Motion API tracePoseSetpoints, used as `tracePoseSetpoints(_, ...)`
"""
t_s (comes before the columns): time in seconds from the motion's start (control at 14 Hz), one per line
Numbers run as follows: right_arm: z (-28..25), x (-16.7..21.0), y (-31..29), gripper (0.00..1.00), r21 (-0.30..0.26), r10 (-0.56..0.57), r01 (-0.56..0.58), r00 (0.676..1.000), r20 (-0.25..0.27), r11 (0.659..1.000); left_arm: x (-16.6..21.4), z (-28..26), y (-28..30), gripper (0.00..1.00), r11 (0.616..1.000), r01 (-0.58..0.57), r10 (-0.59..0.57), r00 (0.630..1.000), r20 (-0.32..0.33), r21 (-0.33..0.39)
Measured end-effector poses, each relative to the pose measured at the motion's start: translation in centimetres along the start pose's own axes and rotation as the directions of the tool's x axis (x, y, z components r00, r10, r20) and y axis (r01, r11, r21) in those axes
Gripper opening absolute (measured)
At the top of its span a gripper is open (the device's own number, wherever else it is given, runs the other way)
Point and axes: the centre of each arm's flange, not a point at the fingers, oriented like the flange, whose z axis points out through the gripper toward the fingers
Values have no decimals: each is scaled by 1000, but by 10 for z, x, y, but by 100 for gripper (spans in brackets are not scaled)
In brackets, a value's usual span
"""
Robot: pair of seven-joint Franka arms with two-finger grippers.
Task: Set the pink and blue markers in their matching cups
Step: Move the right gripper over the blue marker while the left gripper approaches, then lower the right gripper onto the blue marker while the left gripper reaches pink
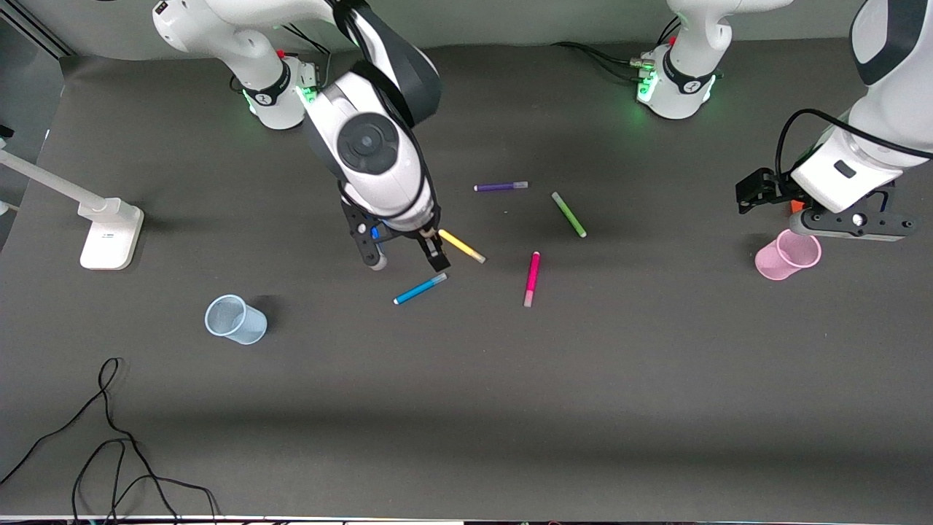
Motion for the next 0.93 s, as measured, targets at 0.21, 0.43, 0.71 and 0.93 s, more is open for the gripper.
tracePoseSetpoints(0.21,51,14,0,100,23,9,-8,999,-31,1000,-1,1,5,100,1000,-8,8,1000,12,0)
tracePoseSetpoints(0.43,98,26,7,100,51,14,-12,999,-45,999,-3,3,23,97,1000,-26,26,999,20,-1)
tracePoseSetpoints(0.71,155,35,6,100,59,21,-18,998,-57,998,-8,18,102,94,1000,-28,27,999,42,7)
tracePoseSetpoints(0.93,191,39,4,100,62,28,-24,997,-66,998,-1,55,168,94,997,-78,78,996,48,6)
